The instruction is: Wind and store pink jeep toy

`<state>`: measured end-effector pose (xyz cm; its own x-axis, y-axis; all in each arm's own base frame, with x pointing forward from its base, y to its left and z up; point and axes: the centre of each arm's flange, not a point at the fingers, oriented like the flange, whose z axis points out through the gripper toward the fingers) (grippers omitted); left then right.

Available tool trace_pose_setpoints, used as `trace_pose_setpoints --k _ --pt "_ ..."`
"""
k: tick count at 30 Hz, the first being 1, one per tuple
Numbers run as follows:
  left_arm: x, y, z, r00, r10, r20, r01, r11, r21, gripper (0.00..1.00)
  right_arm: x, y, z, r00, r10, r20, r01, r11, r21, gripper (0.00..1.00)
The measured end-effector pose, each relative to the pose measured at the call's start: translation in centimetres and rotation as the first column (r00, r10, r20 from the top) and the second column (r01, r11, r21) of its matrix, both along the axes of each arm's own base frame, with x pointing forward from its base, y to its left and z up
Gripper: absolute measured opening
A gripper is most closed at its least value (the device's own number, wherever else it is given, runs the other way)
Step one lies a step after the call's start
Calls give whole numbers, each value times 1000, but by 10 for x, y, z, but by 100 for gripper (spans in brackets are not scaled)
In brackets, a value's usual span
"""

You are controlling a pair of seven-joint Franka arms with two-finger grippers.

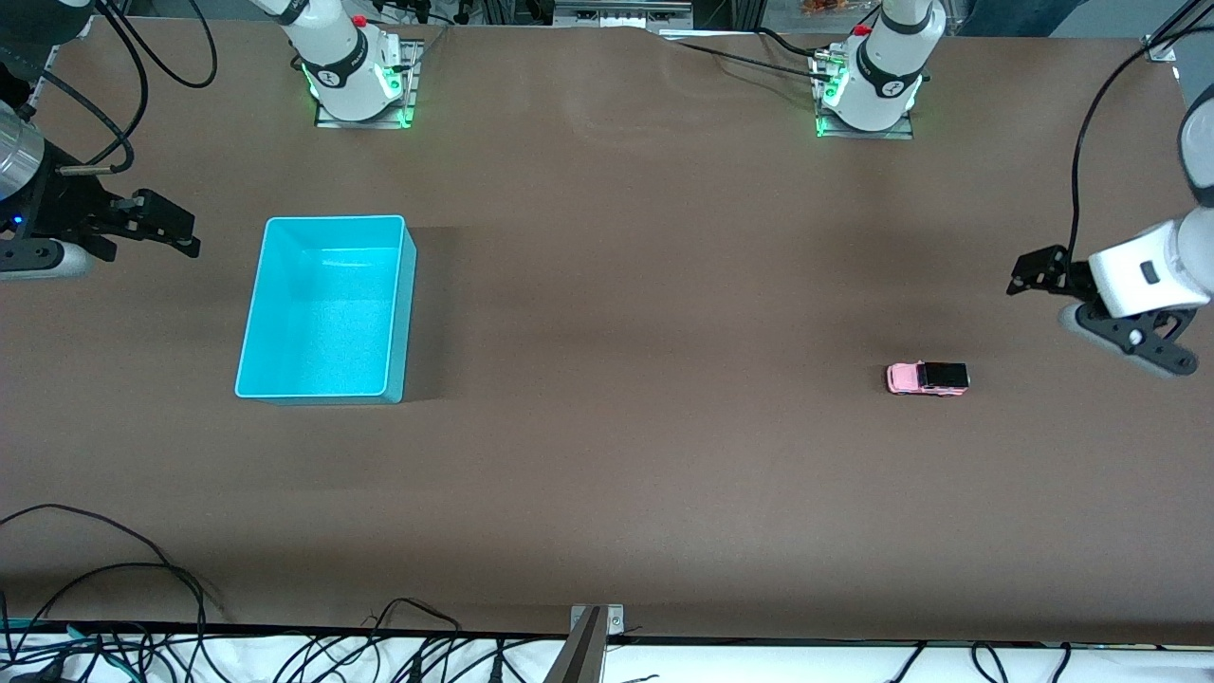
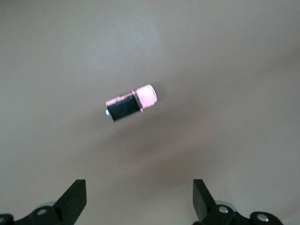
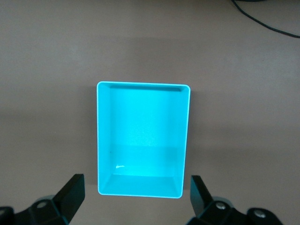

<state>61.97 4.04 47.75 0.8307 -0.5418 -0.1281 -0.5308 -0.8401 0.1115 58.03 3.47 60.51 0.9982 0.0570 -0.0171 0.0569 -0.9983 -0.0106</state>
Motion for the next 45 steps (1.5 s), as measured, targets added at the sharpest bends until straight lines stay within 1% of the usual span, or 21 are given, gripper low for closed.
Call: trace_pose_setpoints --k 4,7,11,13,17,23,27,29,31,33,36,41,45 --pt "13 5 -33 990 -141 -2 141 990 -22 100 0 0 0 1000 0 0 0 1000 0 100" --pt "23 7 -57 965 -261 10 261 964 -38 100 0 0 0 1000 0 0 0 1000 0 100" --pt "34 10 -91 910 -414 16 414 909 -43 100 0 0 0 1000 0 0 0 1000 0 100" --pt "38 10 -108 873 -487 14 487 872 -40 100 0 0 0 1000 0 0 0 1000 0 100" --pt "40 9 -143 804 -595 13 595 803 -47 100 0 0 0 1000 0 0 0 1000 0 100" --pt "28 4 -194 725 -688 44 689 723 -44 100 0 0 0 1000 0 0 0 1000 0 100" --pt "13 1 -223 690 -722 45 724 688 -57 100 0 0 0 1000 0 0 0 1000 0 100" --pt "7 0 -231 668 -743 38 744 665 -62 100 0 0 0 1000 0 0 0 1000 0 100" --pt "5 -2 -235 633 -774 27 774 631 -53 100 0 0 0 1000 0 0 0 1000 0 100" --pt "6 -4 -235 600 -799 20 800 600 -36 100 0 0 0 1000 0 0 0 1000 0 100" --pt "8 -7 -234 566 -825 15 825 565 -14 100 0 0 0 1000 0 0 0 1000 0 100" --pt "7 -10 -240 534 -845 13 845 535 5 100 0 0 0 1000 0 0 0 1000 0 100" --pt "1 -11 -254 521 -853 26 853 521 12 100 0 0 0 1000 0 0 0 1000 0 100"
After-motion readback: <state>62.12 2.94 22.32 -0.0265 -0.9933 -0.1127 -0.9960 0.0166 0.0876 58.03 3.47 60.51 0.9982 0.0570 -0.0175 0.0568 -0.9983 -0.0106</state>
